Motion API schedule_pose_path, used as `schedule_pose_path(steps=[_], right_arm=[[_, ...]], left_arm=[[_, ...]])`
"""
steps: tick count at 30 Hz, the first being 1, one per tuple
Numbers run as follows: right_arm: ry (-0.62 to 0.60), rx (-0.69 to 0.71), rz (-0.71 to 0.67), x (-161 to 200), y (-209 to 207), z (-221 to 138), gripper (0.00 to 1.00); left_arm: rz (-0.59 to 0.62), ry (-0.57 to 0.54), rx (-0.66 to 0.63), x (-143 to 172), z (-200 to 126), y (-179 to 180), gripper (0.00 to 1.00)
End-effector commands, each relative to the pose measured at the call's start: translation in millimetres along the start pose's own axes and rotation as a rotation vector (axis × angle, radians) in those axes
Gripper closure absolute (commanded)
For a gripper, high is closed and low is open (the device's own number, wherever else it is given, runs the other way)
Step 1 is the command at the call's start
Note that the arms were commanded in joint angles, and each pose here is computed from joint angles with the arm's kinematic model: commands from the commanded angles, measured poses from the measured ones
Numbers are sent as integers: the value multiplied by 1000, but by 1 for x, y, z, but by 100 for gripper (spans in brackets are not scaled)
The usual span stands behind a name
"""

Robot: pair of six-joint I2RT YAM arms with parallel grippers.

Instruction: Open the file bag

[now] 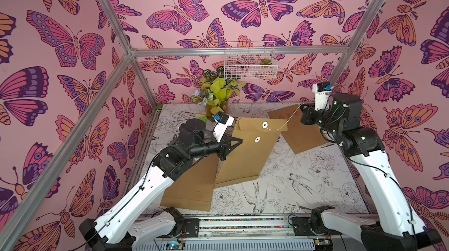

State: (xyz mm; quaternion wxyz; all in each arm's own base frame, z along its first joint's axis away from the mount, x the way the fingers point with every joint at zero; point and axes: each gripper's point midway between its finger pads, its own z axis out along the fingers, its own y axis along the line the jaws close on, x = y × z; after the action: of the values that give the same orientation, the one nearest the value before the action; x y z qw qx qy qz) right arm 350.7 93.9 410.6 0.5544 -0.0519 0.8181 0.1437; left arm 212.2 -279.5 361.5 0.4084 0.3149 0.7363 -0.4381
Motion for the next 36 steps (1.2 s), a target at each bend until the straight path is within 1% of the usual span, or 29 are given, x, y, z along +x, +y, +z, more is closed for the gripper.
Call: schedule_pose_path(steps=[1, 4, 8, 12, 13, 14, 18, 20, 23, 26, 27, 29, 32, 36], right_arm=[[-48, -38, -19, -27, 9, -3, 100], [-51, -44, -24, -35, 10, 4, 100], [-22, -61, -21, -35, 12, 22, 100], [32, -67, -10, -22, 9, 45, 100], [57, -74, 0, -15, 8, 52, 98], [83, -79, 14, -8, 6, 59, 94], [175, -96, 95, 27, -4, 82, 66], [217, -94, 170, 46, -17, 94, 54], [245, -130, 319, 69, -35, 107, 44], [243, -195, 479, 83, -51, 114, 39], [234, -223, 511, 85, -54, 115, 38], [208, -262, 583, 85, -63, 113, 25], [144, -281, 605, 78, -71, 103, 22], [11, -359, 519, 48, -55, 78, 21]], left_arm=[[20, 4, 74, -5, 1, -12, 100], [17, 16, 92, -4, 5, -13, 100], [19, 23, 105, -3, 6, -15, 100], [20, 19, 102, -2, 5, -14, 100], [17, 20, 103, -2, 5, -14, 100], [17, 20, 103, -1, 6, -14, 100], [21, -15, 89, -8, 3, -12, 100], [24, -49, 66, -15, -1, -7, 100], [10, -94, 75, -28, -6, -1, 100], [-5, -134, 102, -42, -13, 2, 100], [-7, -145, 104, -46, -15, 4, 100], [-9, -172, 108, -57, -20, 7, 100], [-9, -223, 109, -76, -30, 14, 100], [6, -276, 102, -105, -40, 22, 100]])
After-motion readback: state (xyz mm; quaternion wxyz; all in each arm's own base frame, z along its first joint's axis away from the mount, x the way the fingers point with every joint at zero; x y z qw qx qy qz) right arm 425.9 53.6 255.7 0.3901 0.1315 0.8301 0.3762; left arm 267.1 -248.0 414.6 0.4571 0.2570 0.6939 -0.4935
